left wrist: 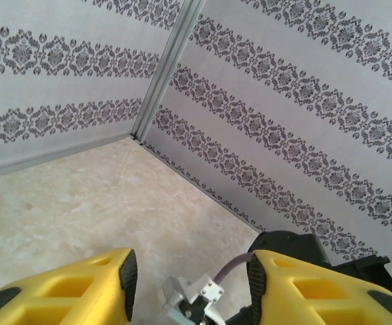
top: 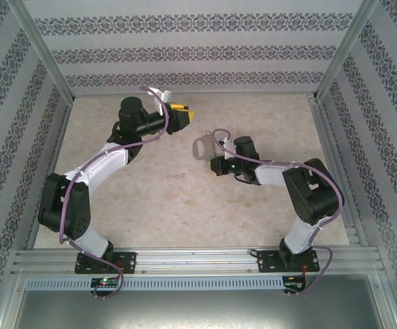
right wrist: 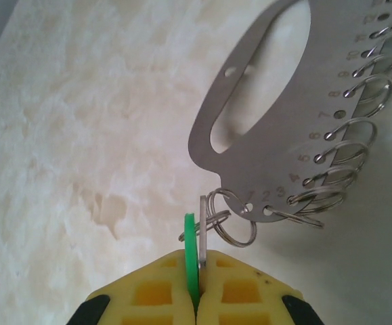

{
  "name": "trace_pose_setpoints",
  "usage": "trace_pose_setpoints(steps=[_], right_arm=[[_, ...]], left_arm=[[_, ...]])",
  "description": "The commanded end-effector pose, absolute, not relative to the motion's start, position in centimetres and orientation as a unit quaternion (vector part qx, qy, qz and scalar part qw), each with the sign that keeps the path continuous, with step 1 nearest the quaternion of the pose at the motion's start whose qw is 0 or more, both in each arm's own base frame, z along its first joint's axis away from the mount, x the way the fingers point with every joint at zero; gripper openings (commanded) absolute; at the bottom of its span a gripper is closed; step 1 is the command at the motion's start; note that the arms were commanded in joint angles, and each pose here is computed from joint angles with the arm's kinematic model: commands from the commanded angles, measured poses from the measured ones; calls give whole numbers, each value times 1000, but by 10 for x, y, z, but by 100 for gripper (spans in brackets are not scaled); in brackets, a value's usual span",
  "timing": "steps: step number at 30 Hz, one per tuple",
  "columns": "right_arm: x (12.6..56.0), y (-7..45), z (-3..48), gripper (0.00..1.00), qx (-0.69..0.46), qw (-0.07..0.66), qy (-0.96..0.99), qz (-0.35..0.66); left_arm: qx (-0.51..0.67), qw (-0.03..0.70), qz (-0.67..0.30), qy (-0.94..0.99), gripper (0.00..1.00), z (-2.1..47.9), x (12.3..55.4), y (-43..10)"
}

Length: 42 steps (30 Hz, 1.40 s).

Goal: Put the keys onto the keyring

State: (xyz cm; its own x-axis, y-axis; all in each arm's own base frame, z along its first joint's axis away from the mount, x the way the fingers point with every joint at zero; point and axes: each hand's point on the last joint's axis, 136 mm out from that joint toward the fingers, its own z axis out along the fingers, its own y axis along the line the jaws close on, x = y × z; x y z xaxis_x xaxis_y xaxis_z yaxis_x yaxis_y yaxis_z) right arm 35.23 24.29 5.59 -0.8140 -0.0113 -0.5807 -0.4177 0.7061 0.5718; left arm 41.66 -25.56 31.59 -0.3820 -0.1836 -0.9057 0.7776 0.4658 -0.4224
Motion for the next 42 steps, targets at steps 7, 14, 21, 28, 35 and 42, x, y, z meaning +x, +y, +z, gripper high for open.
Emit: trace_pose_setpoints(steps=[7,14,21,28,35,42], right_arm=[[304,254,27,0,-129,203,893,381],[265,261,39,41,-155,178,887,396],[273,231,111,62,-126,268,862,412],[311,179,168,94,-69,384,848,358],[358,84,184,98,68,493,846,190],[385,6,179,98,114,551,826,-25]], left_arm=[[218,493,-481,692,100,323,407,-255],[217,488,-480,696,100,327,404,-254],[220,486,-477,699,100,332,392,-252],[200,542,-420,700,100,325,388,-231],[159,621,-245,727,100,300,396,-177],[91,672,-4,735,100,269,392,-90]])
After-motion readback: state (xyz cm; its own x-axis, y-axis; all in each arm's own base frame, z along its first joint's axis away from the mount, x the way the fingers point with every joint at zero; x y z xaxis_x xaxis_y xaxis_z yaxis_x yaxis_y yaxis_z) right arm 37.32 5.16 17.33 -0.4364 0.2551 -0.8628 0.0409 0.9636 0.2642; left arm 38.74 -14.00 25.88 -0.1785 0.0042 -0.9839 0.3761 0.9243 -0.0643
